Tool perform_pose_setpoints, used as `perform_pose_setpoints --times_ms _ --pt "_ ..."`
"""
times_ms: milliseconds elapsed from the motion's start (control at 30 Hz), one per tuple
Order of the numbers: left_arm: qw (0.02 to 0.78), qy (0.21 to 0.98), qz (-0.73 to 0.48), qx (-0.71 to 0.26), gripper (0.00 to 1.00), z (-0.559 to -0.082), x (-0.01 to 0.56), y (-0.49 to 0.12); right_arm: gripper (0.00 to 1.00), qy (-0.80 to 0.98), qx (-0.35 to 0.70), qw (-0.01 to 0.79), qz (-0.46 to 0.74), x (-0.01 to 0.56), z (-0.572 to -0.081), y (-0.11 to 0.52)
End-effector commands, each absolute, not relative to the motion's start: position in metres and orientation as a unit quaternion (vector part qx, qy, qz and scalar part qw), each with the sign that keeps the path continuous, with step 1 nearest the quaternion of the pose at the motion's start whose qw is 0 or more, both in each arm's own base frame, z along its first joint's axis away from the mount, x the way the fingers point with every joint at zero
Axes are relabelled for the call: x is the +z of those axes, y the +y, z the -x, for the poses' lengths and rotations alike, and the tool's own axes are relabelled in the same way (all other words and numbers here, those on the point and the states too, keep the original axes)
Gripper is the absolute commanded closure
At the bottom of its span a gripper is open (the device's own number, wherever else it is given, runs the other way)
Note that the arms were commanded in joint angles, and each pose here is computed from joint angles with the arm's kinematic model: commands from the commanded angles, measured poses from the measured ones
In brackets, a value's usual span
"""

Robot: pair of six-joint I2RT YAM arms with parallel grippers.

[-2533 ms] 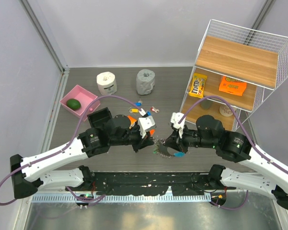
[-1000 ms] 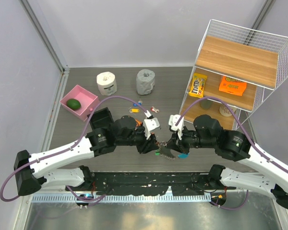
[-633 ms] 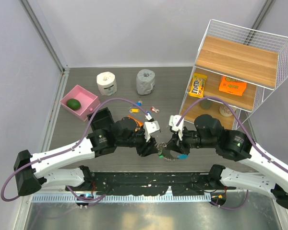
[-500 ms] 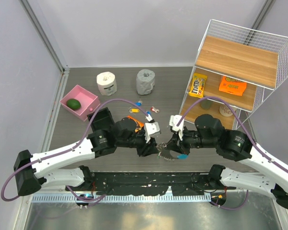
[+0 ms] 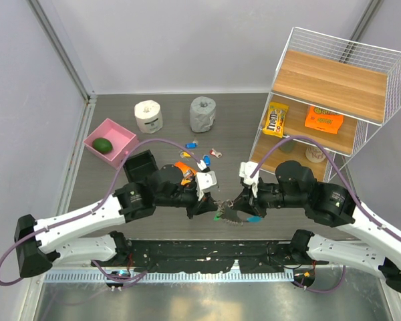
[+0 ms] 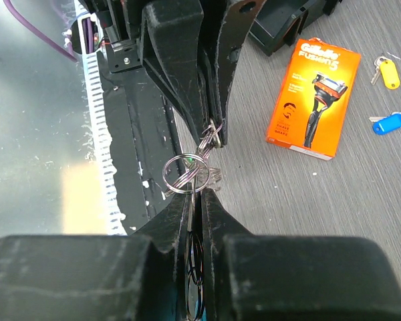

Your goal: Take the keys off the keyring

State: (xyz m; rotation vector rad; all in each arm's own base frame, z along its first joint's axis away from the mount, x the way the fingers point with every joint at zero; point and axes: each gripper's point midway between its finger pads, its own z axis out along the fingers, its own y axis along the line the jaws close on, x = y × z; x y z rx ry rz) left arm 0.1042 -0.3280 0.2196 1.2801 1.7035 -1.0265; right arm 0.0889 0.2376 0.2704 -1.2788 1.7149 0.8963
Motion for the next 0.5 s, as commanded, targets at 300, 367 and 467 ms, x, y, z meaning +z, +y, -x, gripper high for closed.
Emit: perform_pose_setpoints --times_ms 300,367,467 --pt "0.387 0.689 -0.505 -0.346 1.0 -0.115 0.236 -0.308 0.95 0.656 0.366 0.43 0.5 0.288 -0.093 0.245" --pt "0.384 0.699 -0.504 -0.332 1.0 -0.118 0.239 -0.304 0.95 0.66 0.364 0.426 0.501 0.282 -0.094 0.247" --pt "0.383 0.709 -0.501 -0.316 1.0 -0.121 0.245 -0.298 0.95 0.661 0.368 0.422 0.5 0.274 -0.095 0.252"
